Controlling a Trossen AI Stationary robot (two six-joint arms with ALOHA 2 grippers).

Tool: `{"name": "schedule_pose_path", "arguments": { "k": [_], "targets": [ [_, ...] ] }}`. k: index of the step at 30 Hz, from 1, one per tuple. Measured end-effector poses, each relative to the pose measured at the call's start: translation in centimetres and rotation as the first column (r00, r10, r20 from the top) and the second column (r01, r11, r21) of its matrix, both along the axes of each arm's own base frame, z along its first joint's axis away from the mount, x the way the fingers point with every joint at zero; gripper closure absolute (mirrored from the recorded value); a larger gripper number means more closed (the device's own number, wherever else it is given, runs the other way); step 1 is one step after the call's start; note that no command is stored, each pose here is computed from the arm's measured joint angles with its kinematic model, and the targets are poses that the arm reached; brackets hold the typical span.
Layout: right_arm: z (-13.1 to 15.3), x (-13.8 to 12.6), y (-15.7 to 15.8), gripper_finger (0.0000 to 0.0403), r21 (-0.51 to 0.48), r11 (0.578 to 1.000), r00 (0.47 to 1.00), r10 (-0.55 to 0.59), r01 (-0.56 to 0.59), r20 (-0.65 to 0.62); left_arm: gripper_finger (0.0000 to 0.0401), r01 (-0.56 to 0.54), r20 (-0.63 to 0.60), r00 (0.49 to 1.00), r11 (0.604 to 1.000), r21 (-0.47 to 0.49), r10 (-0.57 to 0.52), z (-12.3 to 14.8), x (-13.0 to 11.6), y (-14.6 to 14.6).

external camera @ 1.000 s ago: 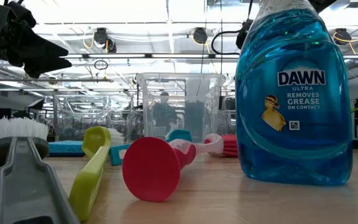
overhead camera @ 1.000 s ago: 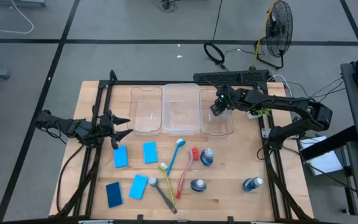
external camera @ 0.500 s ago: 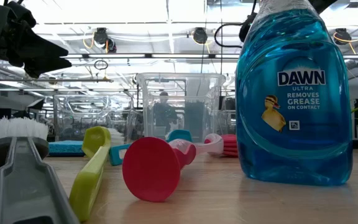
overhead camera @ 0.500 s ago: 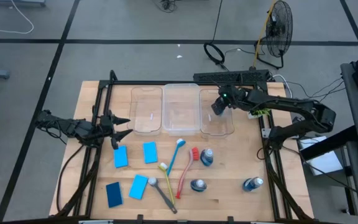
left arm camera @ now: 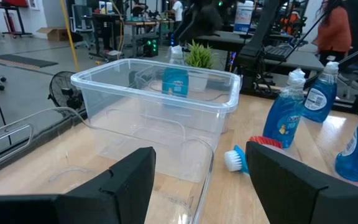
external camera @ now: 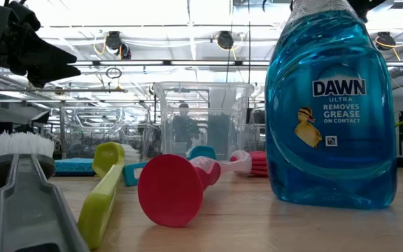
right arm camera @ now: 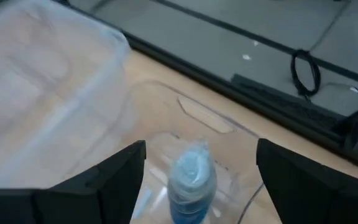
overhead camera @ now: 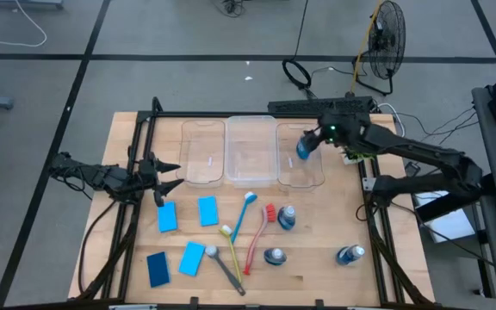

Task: Pick & Place Kitchen Sink Supplies
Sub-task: Put the blue dishwashing liquid bottle into the right transparent bin

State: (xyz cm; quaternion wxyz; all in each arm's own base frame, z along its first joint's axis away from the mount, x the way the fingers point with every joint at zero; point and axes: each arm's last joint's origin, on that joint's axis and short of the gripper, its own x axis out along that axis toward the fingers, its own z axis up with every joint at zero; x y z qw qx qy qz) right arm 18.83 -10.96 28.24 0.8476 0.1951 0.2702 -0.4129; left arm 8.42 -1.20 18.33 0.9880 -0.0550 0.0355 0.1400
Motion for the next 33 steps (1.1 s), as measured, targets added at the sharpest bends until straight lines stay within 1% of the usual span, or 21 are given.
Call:
{"name": "schedule_pose_path", "arguments": {
  "k": [4,7,12,16,22,27,33],
  "targets": [
    [1.4,-1.1,0.9,0.0109,0.012,0.996,0.992,0.082,-0.084,0.095,0.0148,0.000,0.000,1.000,1.000,0.000,0.000,0.0,0.0,0.0],
    [2.3,-1.8,1.8,0.0109,0.032,0.980,0.968,0.189,-0.197,0.165,0.0148,0.000,0.000,1.000,1.000,0.000,0.000,0.0,0.0,0.0],
    [3.4,-2.9,3.6,0.0110,0.088,0.922,0.898,0.339,-0.376,0.280,0.0148,0.000,0.000,1.000,1.000,-0.001,0.000,0.0,0.0,0.0],
    [3.8,-3.8,4.7,0.0110,0.157,0.877,0.856,0.380,-0.454,0.352,0.0148,0.000,0.000,1.000,1.000,-0.001,0.000,0.0,0.0,0.0],
    [3.1,-4.9,5.8,0.0110,0.259,0.852,0.876,0.376,-0.456,0.302,0.0148,0.000,0.000,1.000,1.000,-0.001,0.000,0.0,0.0,0.0],
    [2.8,-5.2,6.1,0.0110,0.348,0.841,0.900,0.322,-0.415,0.295,0.0148,-0.001,0.002,1.000,1.000,-0.006,0.001,0.0,0.0,0.0],
    [2.6,-5.3,6.2,0.0110,0.370,0.838,0.907,0.308,-0.402,0.288,0.0148,-0.001,0.002,1.000,1.000,-0.006,0.001,0.0,0.0,0.0]
  ]
}}
